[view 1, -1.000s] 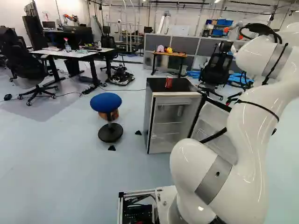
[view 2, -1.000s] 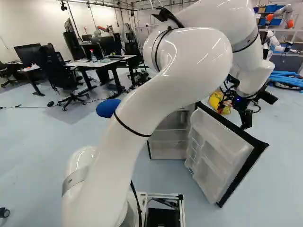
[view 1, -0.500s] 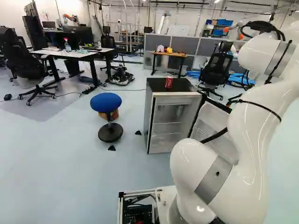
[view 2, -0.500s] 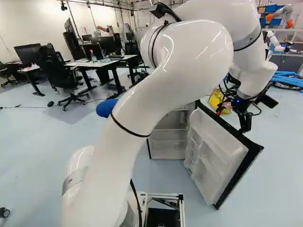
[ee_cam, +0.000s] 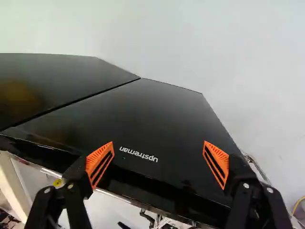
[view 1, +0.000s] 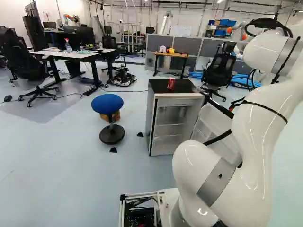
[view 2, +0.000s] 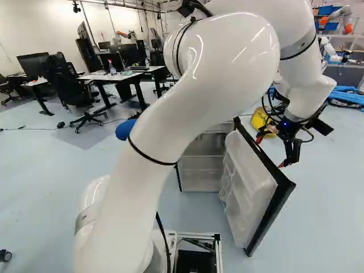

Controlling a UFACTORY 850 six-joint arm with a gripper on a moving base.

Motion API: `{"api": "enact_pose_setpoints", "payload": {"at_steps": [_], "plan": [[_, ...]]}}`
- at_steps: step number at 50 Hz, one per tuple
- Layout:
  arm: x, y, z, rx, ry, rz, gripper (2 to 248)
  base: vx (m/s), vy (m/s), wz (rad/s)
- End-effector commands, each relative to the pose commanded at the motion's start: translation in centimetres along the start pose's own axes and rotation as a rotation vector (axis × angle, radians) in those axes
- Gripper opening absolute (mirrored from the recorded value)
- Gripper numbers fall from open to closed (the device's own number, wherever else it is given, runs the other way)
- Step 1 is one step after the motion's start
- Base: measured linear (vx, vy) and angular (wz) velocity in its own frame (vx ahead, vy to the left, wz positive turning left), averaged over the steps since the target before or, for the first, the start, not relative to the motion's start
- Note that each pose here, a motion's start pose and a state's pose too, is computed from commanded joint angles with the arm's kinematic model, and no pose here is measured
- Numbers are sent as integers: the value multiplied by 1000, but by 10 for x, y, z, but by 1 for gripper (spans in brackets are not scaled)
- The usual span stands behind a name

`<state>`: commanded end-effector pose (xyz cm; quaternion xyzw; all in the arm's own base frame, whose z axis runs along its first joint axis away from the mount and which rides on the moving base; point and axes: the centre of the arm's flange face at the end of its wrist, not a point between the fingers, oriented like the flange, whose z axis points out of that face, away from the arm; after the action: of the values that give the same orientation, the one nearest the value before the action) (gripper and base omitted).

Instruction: Grab a drink from the fridge

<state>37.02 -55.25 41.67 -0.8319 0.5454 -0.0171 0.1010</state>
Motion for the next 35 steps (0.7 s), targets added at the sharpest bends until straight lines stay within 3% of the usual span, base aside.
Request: {"api": "enact_pose_setpoints", "payload": {"at_steps": [35], "plan": [[-46,11,4,-6,-133,18,247,0,0,0]]}}
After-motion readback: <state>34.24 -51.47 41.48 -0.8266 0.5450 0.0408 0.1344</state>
